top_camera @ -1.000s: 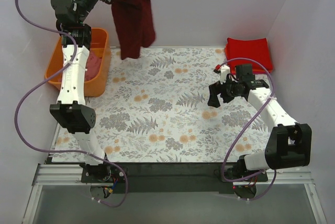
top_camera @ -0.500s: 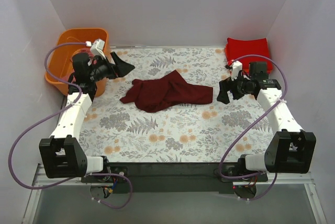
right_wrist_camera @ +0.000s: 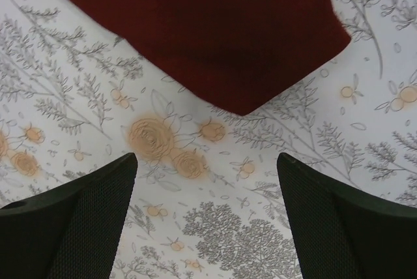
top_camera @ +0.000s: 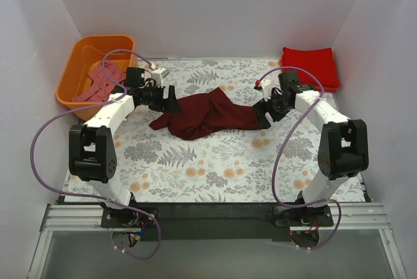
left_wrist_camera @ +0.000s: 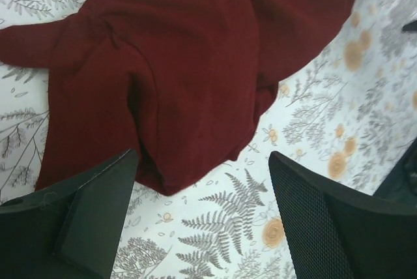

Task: Fold and stack the t-shirts
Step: Flatten the tshirt out

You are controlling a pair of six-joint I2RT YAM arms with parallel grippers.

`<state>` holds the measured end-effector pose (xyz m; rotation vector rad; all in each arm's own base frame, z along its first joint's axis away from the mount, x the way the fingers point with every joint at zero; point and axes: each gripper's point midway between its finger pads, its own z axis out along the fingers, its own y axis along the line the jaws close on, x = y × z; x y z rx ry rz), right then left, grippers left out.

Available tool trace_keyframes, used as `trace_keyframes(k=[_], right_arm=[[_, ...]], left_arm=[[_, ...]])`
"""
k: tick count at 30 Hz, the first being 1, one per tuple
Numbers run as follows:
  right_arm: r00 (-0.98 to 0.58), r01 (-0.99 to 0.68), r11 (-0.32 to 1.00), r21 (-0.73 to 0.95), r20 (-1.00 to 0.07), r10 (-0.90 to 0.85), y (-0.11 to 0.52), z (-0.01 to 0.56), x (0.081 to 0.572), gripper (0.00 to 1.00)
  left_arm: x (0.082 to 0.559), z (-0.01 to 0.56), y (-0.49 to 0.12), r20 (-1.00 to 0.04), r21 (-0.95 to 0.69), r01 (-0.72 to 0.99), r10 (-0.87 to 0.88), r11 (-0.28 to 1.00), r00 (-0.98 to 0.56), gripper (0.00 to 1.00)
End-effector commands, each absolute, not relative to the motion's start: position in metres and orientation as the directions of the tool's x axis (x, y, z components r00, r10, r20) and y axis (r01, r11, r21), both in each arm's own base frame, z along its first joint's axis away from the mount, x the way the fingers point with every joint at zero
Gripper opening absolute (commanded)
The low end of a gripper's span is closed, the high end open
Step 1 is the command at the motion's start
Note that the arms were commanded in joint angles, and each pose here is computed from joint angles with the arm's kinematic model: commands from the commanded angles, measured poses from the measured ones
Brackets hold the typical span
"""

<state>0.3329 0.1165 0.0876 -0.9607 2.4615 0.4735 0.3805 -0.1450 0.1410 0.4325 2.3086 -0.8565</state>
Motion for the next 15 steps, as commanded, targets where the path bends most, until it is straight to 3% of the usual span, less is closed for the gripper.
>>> trace_keyframes(k=[1, 6, 15], right_arm=[[-0.615, -0.681, 0.732, 0.04, -0.574, -0.541, 0.111, 0.106, 0.384, 0.93], [-0.609, -0.677, 0.736, 0.007, -0.568, -0.555, 0.111, 0.097, 0.416, 0.87], [-0.608, -0.703, 0.711, 0.015, -0.531, -0.591, 0.115, 0.06, 0.451, 0.86]], left_arm=[[0.392, 0.143, -0.154, -0.688, -0.342, 0.576, 0.22, 0.743, -0.692, 0.81], [0.421, 0.143, -0.179, -0.708, -0.237, 0.658, 0.337, 0.715, -0.621, 0.81], [0.453, 0.117, -0.218, -0.675, -0.175, 0.704, 0.437, 0.688, -0.595, 0.84]])
